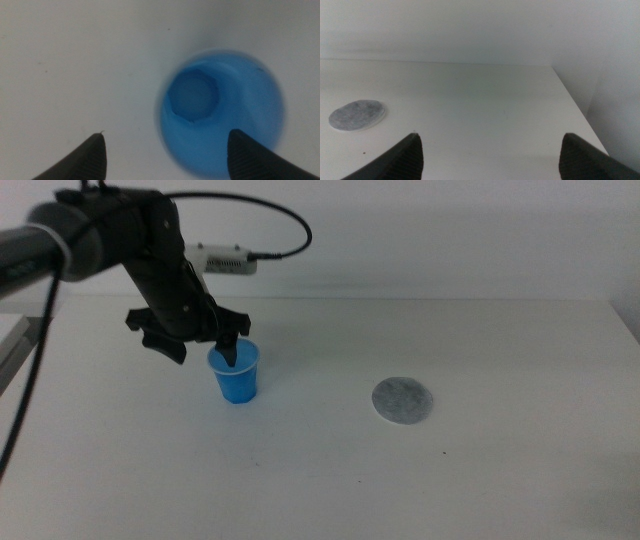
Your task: Place an empty cup on a cup mat.
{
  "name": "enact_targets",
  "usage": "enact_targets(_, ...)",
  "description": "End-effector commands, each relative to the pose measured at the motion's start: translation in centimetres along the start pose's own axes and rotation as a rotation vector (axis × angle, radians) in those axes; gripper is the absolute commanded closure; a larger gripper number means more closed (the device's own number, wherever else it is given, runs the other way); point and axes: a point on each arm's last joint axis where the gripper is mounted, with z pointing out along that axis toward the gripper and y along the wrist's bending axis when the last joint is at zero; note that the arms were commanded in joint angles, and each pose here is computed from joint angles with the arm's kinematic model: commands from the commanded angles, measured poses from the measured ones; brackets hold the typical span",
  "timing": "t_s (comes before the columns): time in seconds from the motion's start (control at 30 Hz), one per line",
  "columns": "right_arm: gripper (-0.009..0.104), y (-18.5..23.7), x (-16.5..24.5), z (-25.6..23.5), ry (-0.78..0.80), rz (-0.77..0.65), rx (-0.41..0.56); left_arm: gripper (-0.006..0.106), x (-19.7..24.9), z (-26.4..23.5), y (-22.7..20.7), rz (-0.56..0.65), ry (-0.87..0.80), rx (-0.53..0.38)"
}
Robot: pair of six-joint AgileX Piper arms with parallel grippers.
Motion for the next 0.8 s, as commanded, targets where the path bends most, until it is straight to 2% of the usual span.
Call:
enact_targets(0.0, 0.002, 0.0, 0.0, 0.0, -0.008, -0.01, 0.0, 0.022, -0.4, 1.2, 0.0, -0.009, -0.007, -0.003)
enact_targets(0.13, 0.002, 0.0, 0.0, 0.0, -0.008, -0.01, 0.0, 0.026, -0.5, 2.9, 0.0, 0.038, 0.008, -0.003)
enact_targets(0.23, 0.002, 0.0, 0.0, 0.0, -0.008, -0.01, 0.0, 0.041, -0.6, 3.6, 0.0, 0.047, 0.013, 0.002)
enact_targets(0.47, 0.002, 0.0, 0.0, 0.0, -0.008, -0.01, 0.0, 0.102, -0.5, 3.2, -0.2, 0.022, 0.008, 0.004)
enact_targets(0.6, 0.002, 0.0, 0.0, 0.0, -0.008, -0.01, 0.0, 0.102, -0.3, 1.0, -3.2, 0.058, -0.053, 0.031)
enact_targets(0.77, 0.002, 0.0, 0.0, 0.0, -0.008, -0.01, 0.0, 0.102, 0.6, -0.1, -9.9, 0.15, -0.088, 0.102)
